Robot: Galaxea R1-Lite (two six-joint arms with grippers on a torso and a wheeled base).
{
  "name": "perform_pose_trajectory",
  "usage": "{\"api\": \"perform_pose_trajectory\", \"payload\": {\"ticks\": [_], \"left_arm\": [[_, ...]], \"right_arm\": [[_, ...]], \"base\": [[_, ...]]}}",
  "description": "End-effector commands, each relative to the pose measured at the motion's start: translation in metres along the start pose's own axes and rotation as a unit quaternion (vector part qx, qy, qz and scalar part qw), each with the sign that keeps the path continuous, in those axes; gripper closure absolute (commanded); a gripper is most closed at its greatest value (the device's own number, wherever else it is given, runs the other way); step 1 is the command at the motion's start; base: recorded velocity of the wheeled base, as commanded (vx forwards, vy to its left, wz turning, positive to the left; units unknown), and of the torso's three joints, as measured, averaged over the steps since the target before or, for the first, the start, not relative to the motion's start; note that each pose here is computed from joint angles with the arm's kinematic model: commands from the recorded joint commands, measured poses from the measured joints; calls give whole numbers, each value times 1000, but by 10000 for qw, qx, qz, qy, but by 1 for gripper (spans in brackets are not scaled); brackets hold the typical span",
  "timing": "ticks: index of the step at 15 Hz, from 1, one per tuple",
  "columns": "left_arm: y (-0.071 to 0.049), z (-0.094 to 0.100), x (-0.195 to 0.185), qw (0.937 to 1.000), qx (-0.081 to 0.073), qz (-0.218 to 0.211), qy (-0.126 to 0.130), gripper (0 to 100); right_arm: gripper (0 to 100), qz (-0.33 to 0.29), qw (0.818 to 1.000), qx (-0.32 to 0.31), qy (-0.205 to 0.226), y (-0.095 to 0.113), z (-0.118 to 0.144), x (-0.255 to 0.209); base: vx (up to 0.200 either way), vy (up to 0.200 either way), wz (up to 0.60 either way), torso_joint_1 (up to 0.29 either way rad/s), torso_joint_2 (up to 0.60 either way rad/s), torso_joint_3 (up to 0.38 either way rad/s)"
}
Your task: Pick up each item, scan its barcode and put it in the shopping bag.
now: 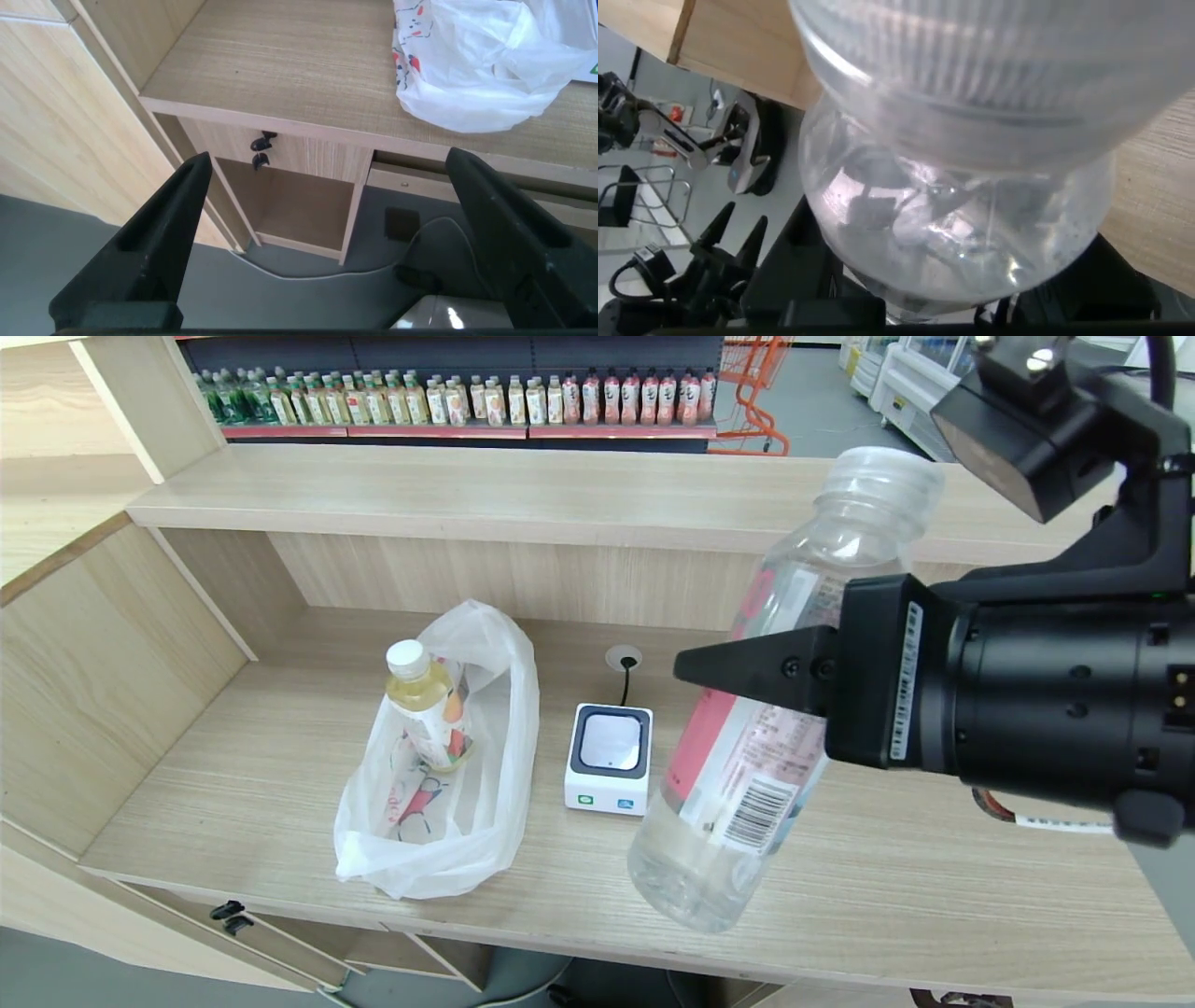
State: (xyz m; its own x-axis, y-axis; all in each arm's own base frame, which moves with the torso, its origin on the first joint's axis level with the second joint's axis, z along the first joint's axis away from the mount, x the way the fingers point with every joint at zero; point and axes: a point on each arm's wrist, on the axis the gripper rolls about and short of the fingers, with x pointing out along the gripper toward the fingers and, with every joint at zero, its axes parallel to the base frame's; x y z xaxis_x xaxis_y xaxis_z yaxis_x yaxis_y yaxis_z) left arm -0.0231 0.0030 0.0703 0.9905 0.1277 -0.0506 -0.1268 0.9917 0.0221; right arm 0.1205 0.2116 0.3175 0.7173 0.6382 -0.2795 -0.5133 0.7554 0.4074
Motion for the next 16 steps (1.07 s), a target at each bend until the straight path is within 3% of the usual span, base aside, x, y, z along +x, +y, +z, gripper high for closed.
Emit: {"api": "perform_pose_trajectory", "payload": {"ticks": [1,3,5,7,8,10,13,16], "left_arm": [[0,0,0,10000,-1,4,-2,0],[0,0,0,10000,-1,4,-2,0],[0,0,0,10000,-1,4,-2,0],[0,0,0,10000,-1,4,-2,0],[0,0,0,10000,-1,4,-2,0],[0,0,0,10000,-1,4,-2,0],[0,0,0,10000,-1,4,-2,0],[0,0,0,10000,-1,4,-2,0]], "right_arm": [[100,-144,9992,-265,-253,-10,7,4],[100,-406,9933,-879,-629,-27,14,15],[100,-590,9748,-1843,-1108,-63,27,43],[100,-461,9551,-2577,-1389,-82,28,60],[100,-160,9319,-3243,-1617,-99,24,76],[100,339,9019,-3896,-1834,-113,12,94],[100,782,8764,-4346,-1920,-138,-9,116],[100,1010,8585,-4488,-2267,-158,-18,140]], "base": [[0,0,0,0,0,0],[0,0,0,0,0,0],[0,0,0,0,0,0],[0,0,0,0,0,0],[0,0,0,0,0,0],[0,0,0,0,0,0],[0,0,0,0,0,0],[0,0,0,0,0,0]]}}
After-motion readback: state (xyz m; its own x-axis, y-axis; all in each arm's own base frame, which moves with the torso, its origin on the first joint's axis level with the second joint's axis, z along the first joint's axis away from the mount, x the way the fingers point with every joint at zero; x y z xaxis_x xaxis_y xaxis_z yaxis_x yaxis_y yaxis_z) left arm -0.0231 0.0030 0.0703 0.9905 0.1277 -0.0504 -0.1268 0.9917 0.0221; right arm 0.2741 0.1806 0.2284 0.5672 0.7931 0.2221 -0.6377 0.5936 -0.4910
